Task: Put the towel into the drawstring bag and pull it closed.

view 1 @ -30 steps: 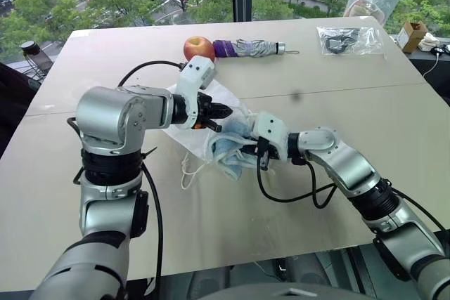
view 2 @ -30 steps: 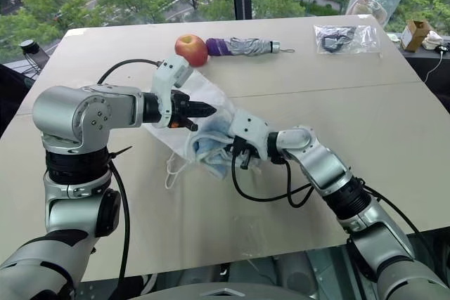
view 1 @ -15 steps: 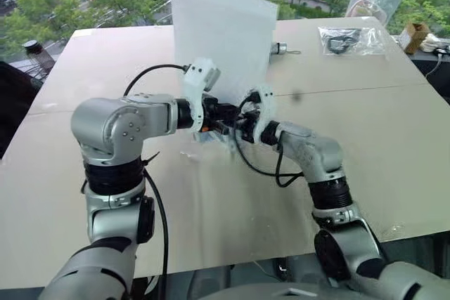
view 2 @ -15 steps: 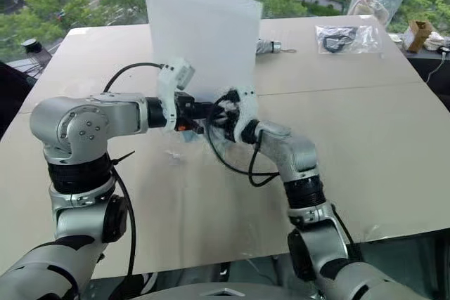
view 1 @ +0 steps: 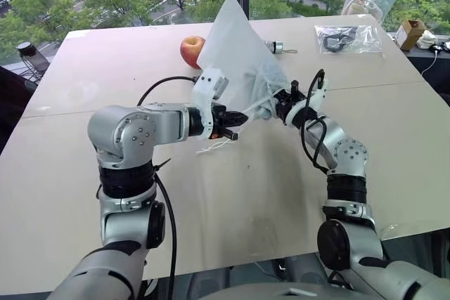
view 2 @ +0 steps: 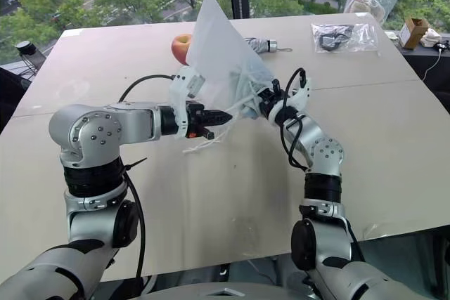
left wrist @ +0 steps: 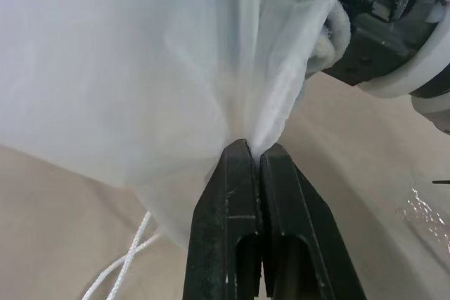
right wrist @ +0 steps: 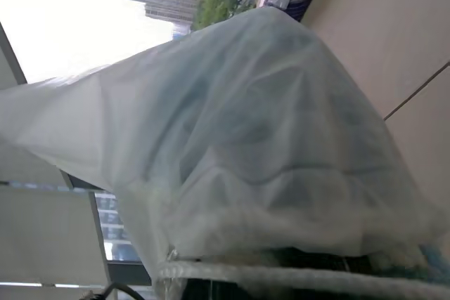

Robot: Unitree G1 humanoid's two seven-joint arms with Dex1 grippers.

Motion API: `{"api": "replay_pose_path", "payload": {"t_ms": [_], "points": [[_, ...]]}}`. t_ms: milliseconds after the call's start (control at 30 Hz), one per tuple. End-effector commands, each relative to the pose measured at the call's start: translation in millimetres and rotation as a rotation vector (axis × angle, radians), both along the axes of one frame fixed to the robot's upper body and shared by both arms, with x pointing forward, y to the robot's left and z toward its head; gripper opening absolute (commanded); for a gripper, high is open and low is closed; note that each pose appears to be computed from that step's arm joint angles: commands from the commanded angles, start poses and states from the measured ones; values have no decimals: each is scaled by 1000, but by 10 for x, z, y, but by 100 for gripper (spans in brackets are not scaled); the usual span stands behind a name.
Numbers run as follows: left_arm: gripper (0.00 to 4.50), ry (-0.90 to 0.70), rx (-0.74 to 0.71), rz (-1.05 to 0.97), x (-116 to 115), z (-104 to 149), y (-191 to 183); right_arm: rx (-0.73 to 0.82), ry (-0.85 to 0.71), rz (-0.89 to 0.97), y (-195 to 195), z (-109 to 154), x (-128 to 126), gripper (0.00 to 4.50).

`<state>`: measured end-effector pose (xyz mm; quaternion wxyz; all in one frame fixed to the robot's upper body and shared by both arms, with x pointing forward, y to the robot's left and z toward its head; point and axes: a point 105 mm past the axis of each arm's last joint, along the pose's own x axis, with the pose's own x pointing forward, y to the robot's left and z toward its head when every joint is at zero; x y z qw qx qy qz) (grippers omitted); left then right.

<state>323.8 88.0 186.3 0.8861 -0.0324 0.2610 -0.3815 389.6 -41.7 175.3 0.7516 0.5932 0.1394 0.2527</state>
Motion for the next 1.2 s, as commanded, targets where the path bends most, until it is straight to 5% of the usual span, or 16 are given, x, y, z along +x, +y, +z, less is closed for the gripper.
{"api": "replay_pose_path", "payload": {"t_ms": [33, 67, 100, 300, 533, 800, 1067, 1200], "points": [[0, -44, -42, -9, 22, 179, -63, 105, -45, 117, 683, 426, -167, 3], [0, -53, -53, -11, 30, 220, -78, 58, -20, 99, 687, 346, -152, 90], [0, -60, -61, -10, 39, 252, -86, 25, -3, 81, 682, 289, -139, 109], [0, -246, -138, 79, 279, 521, -18, -212, -62, 92, 646, 127, -200, 392], [0, -241, -71, 46, 376, 461, 145, -408, -163, 185, 451, -16, -392, 392], [0, -291, -72, -47, 296, 489, 90, -623, -512, 323, 181, 93, -607, 392], [0, -279, -47, -39, 325, 407, 149, -1242, -806, 339, -455, -332, -462, 392], [0, -278, -42, -49, 315, 382, 127, -1327, -802, 302, -545, -445, -350, 392]]}}
